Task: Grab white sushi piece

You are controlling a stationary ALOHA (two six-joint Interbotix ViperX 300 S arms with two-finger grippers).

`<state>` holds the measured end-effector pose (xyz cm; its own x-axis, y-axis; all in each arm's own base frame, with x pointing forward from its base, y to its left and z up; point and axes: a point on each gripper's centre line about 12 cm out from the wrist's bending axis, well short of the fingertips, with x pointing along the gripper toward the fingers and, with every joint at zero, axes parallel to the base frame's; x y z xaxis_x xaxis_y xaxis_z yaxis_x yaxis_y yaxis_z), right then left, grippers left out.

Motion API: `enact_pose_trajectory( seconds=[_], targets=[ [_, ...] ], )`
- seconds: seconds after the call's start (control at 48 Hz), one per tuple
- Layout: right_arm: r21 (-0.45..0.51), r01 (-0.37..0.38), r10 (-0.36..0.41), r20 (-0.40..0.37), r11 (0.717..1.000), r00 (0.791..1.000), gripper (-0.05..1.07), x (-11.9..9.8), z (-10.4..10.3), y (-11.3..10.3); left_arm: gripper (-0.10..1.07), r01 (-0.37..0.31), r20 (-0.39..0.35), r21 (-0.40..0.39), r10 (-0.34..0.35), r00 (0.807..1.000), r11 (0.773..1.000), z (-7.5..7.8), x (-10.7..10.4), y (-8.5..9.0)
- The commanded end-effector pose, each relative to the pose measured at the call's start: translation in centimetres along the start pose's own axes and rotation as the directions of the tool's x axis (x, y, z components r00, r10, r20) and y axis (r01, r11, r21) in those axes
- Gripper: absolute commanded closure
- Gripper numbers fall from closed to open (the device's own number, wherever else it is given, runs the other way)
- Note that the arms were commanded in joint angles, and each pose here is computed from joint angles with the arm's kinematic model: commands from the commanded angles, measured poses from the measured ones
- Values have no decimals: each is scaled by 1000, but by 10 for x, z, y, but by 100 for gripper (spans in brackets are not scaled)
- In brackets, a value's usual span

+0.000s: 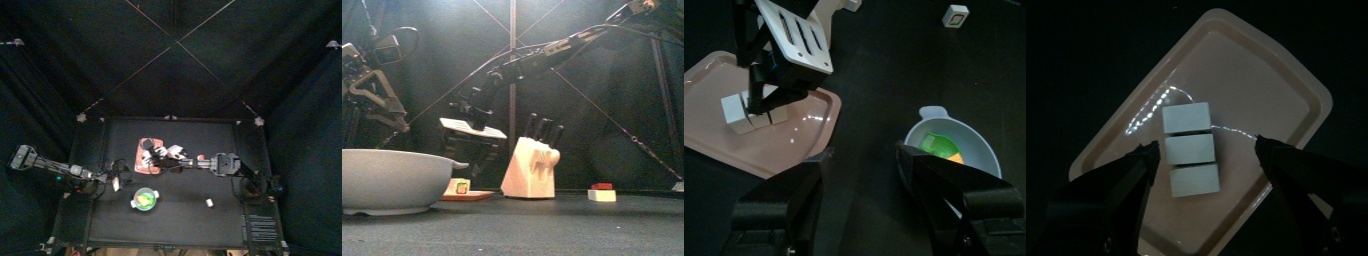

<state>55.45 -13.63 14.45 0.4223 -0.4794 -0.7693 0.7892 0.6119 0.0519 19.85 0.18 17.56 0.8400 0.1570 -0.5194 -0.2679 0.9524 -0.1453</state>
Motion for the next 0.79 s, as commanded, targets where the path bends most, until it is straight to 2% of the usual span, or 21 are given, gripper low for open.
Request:
enact_pose_trajectory(
  seconds=[0.0, 0.25, 0.396, 0.625, 0.771],
  targets=[
    [20, -64, 63, 40, 998, 997, -1, -34, 21, 11, 7, 1, 11, -2, -1, 1000, 1000, 5, 0, -1],
    [-85, -90, 91, 20, 992, 996, -1, -92, 14, 33, 7, -1, 12, -6, 1, 1000, 1000, 5, 0, -1],
    [-139, -72, 73, 1, 988, 997, -1, -121, -2, 43, 7, -1, 8, -4, 2, 1000, 1000, 4, 0, -1],
    [-271, -28, 17, -43, 962, 999, -1, -163, -63, 60, 7, -2, 10, -6, 2, 1000, 1000, 5, 0, -1],
    [-263, -20, 12, -32, 965, 999, -1, -198, -92, 64, 7, -2, 13, -8, 2, 1000, 1000, 6, 0, -1]
  ],
)
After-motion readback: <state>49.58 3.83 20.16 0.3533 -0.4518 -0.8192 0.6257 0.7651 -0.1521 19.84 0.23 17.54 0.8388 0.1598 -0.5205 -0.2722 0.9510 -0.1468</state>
